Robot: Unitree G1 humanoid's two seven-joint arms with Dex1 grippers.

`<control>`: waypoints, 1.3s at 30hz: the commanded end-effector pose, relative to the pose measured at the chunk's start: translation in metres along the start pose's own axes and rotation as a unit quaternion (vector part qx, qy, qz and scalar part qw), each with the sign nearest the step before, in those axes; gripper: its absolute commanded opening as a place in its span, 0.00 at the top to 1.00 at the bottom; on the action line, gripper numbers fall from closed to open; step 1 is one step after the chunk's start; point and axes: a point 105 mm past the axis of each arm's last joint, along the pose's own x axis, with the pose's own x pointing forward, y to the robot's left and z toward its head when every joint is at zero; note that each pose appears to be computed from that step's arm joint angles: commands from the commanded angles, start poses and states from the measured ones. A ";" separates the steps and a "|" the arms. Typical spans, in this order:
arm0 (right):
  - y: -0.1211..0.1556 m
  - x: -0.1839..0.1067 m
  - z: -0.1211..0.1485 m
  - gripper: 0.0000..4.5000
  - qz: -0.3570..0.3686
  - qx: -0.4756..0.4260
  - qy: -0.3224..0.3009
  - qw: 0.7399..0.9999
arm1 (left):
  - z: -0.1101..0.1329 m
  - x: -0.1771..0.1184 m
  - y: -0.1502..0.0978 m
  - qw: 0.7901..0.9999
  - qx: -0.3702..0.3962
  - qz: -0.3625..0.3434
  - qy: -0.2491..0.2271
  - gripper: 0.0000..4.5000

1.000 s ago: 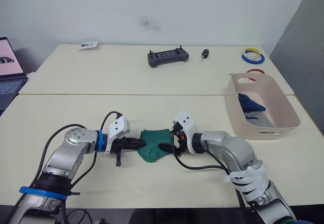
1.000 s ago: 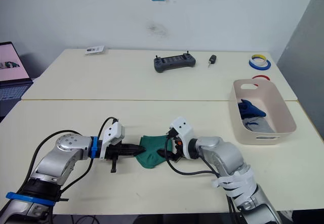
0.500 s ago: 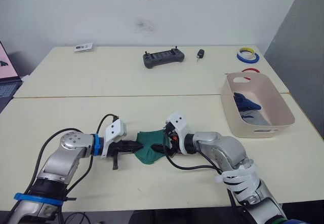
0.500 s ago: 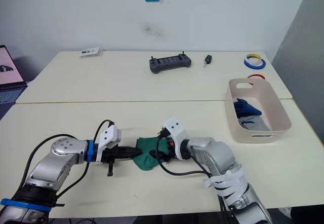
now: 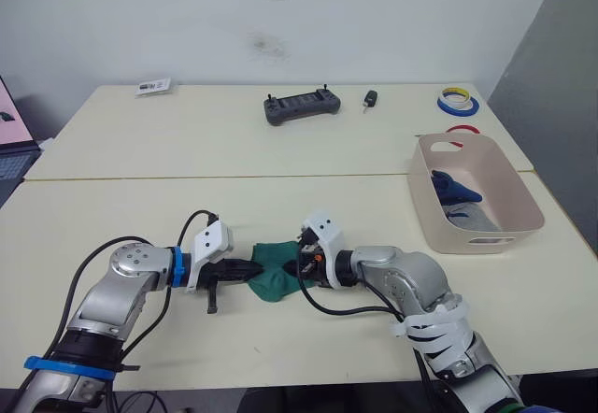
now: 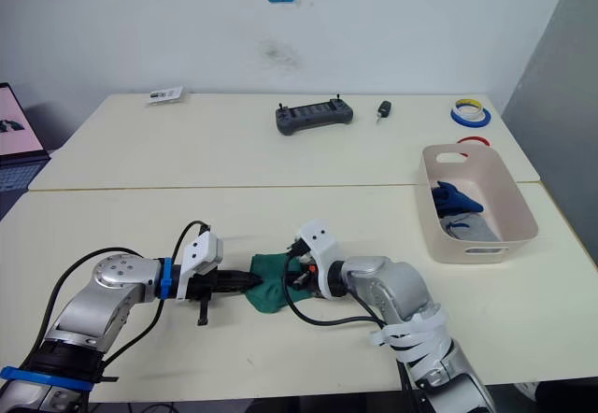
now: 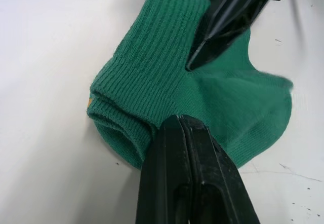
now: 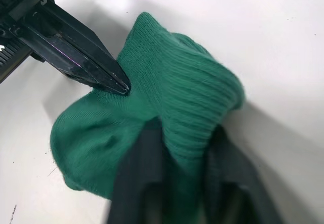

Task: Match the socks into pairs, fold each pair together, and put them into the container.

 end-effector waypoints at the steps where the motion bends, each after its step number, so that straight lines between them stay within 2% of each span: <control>1: 0.006 -0.009 0.015 0.99 0.013 -0.028 -0.037 0.999 | -0.016 -0.009 0.003 0.999 -0.025 0.020 0.030 1.00; 6: -0.002 -0.027 0.030 0.99 -0.026 -0.094 -0.092 0.991 | 0.016 -0.019 0.008 0.999 -0.038 0.029 -0.025 1.00; 10: -0.009 -0.058 0.051 0.99 -0.079 -0.143 -0.155 0.974 | 0.053 -0.031 0.009 0.995 -0.048 0.033 -0.078 1.00; 13: -0.013 -0.089 0.069 0.99 -0.115 -0.171 -0.205 0.957 | 0.082 -0.035 0.001 0.992 -0.058 0.005 -0.115 1.00; 16: -0.026 -0.128 0.084 0.99 -0.174 -0.184 -0.235 0.938 | 0.105 -0.032 -0.008 0.989 -0.057 -0.027 -0.131 1.00; 21: -0.054 -0.199 0.106 0.99 -0.291 -0.240 -0.247 0.893 | 0.136 -0.019 -0.017 0.985 -0.041 -0.073 -0.151 1.00; 24: -0.066 -0.235 0.115 1.00 -0.357 -0.316 -0.214 0.853 | 0.155 -0.010 -0.018 0.982 -0.017 -0.090 -0.165 0.88; 29: -0.086 -0.282 0.119 1.00 -0.440 -0.416 -0.131 0.785 | 0.178 -0.002 -0.027 0.978 0.029 -0.119 -0.169 0.54; 32: -0.101 -0.298 0.112 1.00 -0.469 -0.463 -0.076 0.748 | 0.183 0.002 -0.030 0.976 0.047 -0.128 -0.167 0.33; 36: -0.124 -0.310 0.103 1.00 -0.482 -0.544 0.004 0.687 | 0.195 0.006 -0.035 0.971 0.063 -0.144 -0.181 0.05; 37: -0.131 -0.310 0.100 1.00 -0.480 -0.564 0.022 0.672 | 0.197 0.008 -0.035 0.970 0.065 -0.146 -0.184 0.00; 39: -0.143 -0.307 0.095 1.00 -0.468 -0.603 0.050 0.644 | 0.199 0.010 -0.036 0.969 0.070 -0.148 -0.185 0.00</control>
